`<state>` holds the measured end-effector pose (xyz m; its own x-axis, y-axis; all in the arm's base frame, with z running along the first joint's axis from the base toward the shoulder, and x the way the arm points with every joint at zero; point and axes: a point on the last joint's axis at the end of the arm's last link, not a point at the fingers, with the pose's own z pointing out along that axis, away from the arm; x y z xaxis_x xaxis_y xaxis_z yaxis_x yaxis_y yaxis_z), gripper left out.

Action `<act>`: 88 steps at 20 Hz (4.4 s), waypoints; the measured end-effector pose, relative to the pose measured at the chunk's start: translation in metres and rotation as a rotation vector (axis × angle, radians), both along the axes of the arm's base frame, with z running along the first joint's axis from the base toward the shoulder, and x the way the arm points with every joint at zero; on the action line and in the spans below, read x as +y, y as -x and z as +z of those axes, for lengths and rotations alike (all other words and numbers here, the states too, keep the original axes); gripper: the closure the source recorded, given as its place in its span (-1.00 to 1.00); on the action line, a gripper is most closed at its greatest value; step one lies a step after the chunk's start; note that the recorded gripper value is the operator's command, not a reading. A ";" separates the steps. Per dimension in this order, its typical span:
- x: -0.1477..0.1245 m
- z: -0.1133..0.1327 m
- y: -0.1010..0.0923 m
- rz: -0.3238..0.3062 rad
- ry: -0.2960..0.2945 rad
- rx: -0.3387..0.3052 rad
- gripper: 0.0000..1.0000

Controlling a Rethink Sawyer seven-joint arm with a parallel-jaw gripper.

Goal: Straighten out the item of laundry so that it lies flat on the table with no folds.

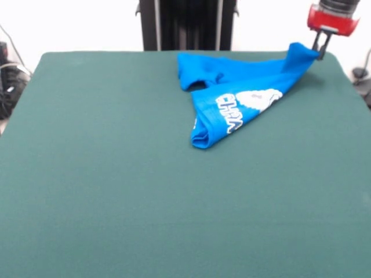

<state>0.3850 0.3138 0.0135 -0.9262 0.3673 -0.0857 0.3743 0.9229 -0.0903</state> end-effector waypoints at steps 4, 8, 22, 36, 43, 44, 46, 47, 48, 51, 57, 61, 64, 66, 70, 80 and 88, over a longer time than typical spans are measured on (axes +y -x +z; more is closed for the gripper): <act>0.015 0.002 0.002 0.001 -0.006 -0.013 1.00; 0.025 0.003 0.005 0.001 -0.011 -0.020 1.00; 0.020 0.005 -0.004 -0.031 -0.009 -0.032 -1.00; -0.018 0.048 -0.052 -0.091 -0.049 -0.087 -1.00; -0.074 0.099 -0.073 -0.108 -0.056 -0.086 -1.00; -0.078 0.103 -0.073 -0.109 -0.055 -0.083 -1.00; -0.100 0.122 -0.074 -0.107 -0.053 -0.066 -1.00; -0.106 0.128 -0.074 -0.106 -0.052 -0.061 -1.00; -0.119 0.137 -0.074 -0.105 -0.049 -0.053 -1.00; -0.141 0.151 -0.075 -0.108 -0.045 -0.042 -1.00; -0.207 0.158 -0.086 -0.155 -0.015 -0.049 -1.00; -0.254 0.145 -0.089 -0.179 0.007 -0.038 -1.00; -0.270 0.136 -0.092 -0.167 0.005 -0.037 -1.00; -0.277 0.127 -0.094 -0.150 -0.004 -0.032 -1.00; -0.282 0.105 -0.098 -0.103 -0.036 -0.024 -1.00; -0.255 0.069 -0.097 0.022 -0.110 -0.002 -1.00; -0.228 0.044 -0.085 0.094 -0.149 0.035 -1.00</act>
